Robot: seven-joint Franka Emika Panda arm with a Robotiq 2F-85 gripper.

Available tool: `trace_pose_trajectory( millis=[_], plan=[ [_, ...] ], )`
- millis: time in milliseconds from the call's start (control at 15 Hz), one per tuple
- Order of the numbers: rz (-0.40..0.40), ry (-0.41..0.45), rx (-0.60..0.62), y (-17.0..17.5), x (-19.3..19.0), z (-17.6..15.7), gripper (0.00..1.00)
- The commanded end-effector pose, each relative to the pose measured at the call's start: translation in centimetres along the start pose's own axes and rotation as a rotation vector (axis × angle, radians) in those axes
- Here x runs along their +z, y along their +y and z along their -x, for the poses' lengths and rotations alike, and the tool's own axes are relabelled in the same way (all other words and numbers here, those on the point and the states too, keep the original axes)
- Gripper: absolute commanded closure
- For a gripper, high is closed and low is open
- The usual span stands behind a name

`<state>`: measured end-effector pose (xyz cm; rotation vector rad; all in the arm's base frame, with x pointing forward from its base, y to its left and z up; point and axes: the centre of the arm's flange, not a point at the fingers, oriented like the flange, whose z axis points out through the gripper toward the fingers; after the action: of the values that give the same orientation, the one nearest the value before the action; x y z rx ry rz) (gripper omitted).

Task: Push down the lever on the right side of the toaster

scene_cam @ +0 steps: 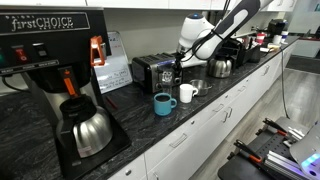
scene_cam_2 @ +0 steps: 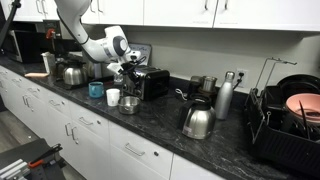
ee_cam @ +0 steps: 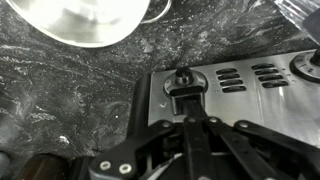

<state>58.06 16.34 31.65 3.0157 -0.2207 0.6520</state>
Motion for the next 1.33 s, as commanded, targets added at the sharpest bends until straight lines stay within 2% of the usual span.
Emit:
trace_pose_trajectory(
  millis=[0, 600, 933, 1000, 1067, 1267],
  plan=[
    [-0.013, 0.052, -0.012, 0.7, 0.1, 0.5, 1.0],
    [-0.051, 0.127, -0.009, 1.8, -2.5, -0.4, 1.0],
    [-0.07, 0.165, 0.007, 3.0, -5.3, -1.3, 1.0],
    [-0.078, 0.165, 0.011, 3.2, -5.9, -1.2, 0.97],
    [-0.082, 0.163, 0.015, 3.5, -6.5, -1.2, 0.9],
    [-0.08, 0.167, 0.022, 5.0, -8.0, -0.8, 0.85]
  ],
)
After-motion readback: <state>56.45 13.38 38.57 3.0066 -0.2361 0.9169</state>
